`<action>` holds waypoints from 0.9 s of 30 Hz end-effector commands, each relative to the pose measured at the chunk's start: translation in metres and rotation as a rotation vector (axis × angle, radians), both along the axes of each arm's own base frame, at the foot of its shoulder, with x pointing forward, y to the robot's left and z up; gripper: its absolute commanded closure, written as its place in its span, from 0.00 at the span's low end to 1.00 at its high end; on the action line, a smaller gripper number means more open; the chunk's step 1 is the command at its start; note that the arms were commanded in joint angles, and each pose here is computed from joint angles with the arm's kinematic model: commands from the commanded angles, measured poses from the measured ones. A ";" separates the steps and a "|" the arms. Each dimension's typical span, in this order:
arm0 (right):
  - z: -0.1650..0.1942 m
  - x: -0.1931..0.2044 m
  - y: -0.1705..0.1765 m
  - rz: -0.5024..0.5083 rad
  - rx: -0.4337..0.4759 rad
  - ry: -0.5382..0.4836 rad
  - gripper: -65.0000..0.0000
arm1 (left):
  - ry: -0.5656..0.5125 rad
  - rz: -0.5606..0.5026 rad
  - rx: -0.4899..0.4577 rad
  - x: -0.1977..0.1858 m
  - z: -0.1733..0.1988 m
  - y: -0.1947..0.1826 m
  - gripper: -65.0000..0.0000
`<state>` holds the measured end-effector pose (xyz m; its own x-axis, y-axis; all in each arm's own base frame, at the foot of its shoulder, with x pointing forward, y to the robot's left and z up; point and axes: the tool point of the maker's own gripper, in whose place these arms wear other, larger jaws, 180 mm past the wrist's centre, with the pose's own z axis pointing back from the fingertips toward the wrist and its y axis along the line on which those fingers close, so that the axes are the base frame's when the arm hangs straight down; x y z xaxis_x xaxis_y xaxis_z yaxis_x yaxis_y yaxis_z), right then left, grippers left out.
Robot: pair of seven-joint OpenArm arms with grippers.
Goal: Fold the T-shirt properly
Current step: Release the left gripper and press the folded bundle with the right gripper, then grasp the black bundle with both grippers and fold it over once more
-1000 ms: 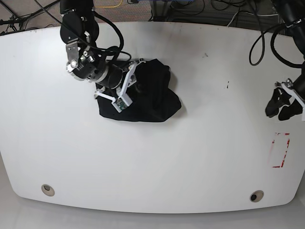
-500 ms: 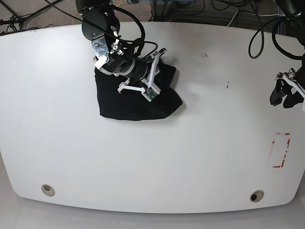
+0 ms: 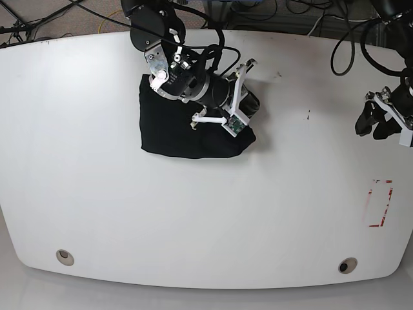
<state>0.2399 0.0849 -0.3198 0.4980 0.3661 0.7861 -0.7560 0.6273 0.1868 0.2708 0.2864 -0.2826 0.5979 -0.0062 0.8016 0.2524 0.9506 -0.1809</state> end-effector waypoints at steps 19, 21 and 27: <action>0.016 0.060 -0.064 -0.155 -0.052 -0.108 0.87 | -0.014 -0.068 -0.001 0.004 0.003 -0.017 0.49; 0.012 0.069 -0.063 -0.155 -0.055 -0.104 0.87 | -0.004 -0.087 -0.006 0.004 -0.001 -0.024 0.49; -0.006 0.087 -0.047 -0.136 -0.022 -0.089 0.87 | 0.022 -0.147 -0.018 0.003 -0.009 -0.044 0.49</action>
<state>0.3189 0.0265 -0.3330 0.4995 0.3499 0.7925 -0.6618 0.7445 0.0884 0.2663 0.2452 -0.3070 0.6535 -0.0673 0.7539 0.3538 0.9077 -0.2256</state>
